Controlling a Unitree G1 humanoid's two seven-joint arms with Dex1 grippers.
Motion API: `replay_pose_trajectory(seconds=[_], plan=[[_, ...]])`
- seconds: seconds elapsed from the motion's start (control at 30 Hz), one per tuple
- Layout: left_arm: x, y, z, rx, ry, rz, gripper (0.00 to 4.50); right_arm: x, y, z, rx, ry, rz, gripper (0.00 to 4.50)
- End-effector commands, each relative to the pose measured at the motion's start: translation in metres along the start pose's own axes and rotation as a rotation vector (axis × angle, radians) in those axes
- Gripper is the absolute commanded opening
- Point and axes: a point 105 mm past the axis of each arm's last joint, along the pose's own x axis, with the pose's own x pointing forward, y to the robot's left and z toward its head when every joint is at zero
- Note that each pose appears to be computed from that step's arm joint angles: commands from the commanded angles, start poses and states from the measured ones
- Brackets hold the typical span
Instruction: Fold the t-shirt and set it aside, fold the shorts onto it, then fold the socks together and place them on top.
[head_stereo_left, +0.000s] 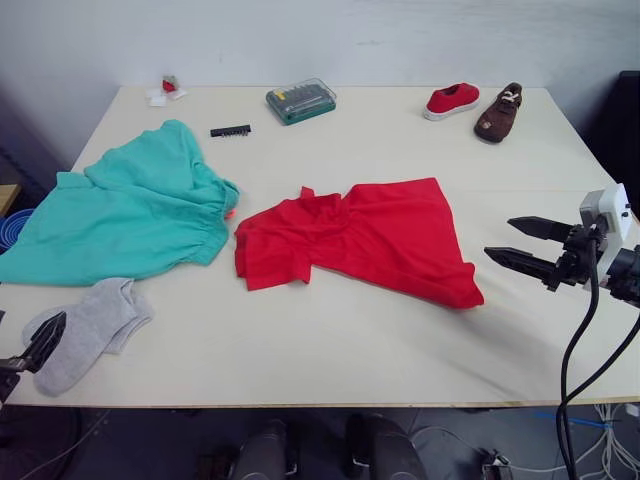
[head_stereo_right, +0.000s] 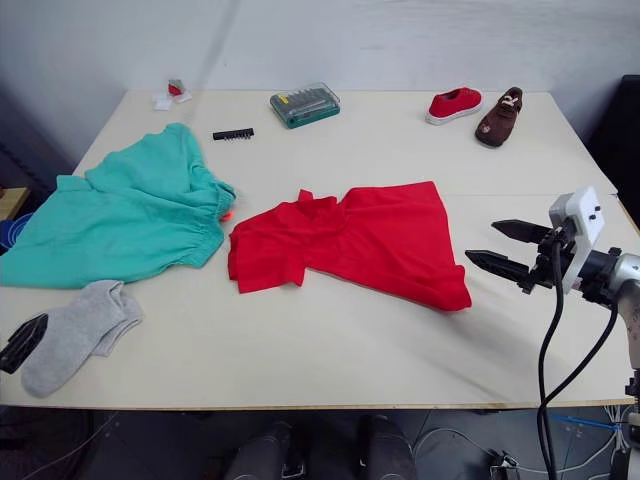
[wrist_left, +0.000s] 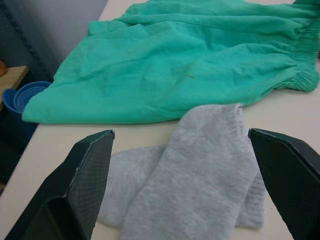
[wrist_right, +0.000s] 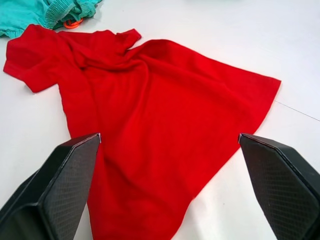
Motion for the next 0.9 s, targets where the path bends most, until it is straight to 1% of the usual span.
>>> replay_pose_trajectory(seconds=[0.03, 0.17, 0.27, 0.4, 0.47, 0.53, 0.6, 0.67, 0.7, 0.8, 0.9], plan=[[0.016, -0.038, 0.02, 0.098, -0.014, -0.195, 4.5, -0.006, 0.009, 0.018, -0.122, -0.004, -0.006, 4.48], [0.038, -0.089, 0.027, 0.244, 0.034, -0.487, 4.5, -0.002, 0.032, 0.015, -0.232, 0.058, 0.041, 4.48], [0.052, -0.111, 0.028, 0.344, 0.069, -0.633, 4.5, 0.0, 0.043, 0.01, -0.287, 0.086, 0.057, 4.48], [0.068, -0.134, 0.025, 0.461, 0.092, -0.787, 4.5, -0.002, 0.054, -0.006, -0.39, 0.175, 0.079, 4.48], [0.079, -0.148, 0.026, 0.495, 0.077, -0.855, 4.5, -0.002, 0.057, -0.012, -0.391, 0.184, 0.076, 4.48], [0.092, -0.158, 0.026, 0.524, 0.069, -0.887, 4.5, -0.002, 0.057, -0.016, -0.392, 0.187, 0.062, 4.48], [0.108, -0.159, 0.024, 0.568, 0.075, -0.871, 4.5, -0.001, 0.058, -0.021, -0.407, 0.197, 0.052, 4.48], [0.121, -0.156, 0.022, 0.562, 0.088, -0.829, 4.5, 0.0, 0.059, -0.022, -0.407, 0.191, 0.05, 4.48], [0.125, -0.156, 0.022, 0.533, 0.09, -0.83, 4.5, 0.002, 0.06, -0.02, -0.402, 0.176, 0.049, 4.48], [0.126, -0.161, 0.022, 0.432, 0.097, -0.877, 4.5, 0.006, 0.063, -0.016, -0.404, 0.148, 0.052, 4.48], [0.123, -0.166, 0.022, 0.285, 0.101, -0.92, 4.5, 0.007, 0.063, -0.012, -0.389, 0.117, 0.041, 4.48]])
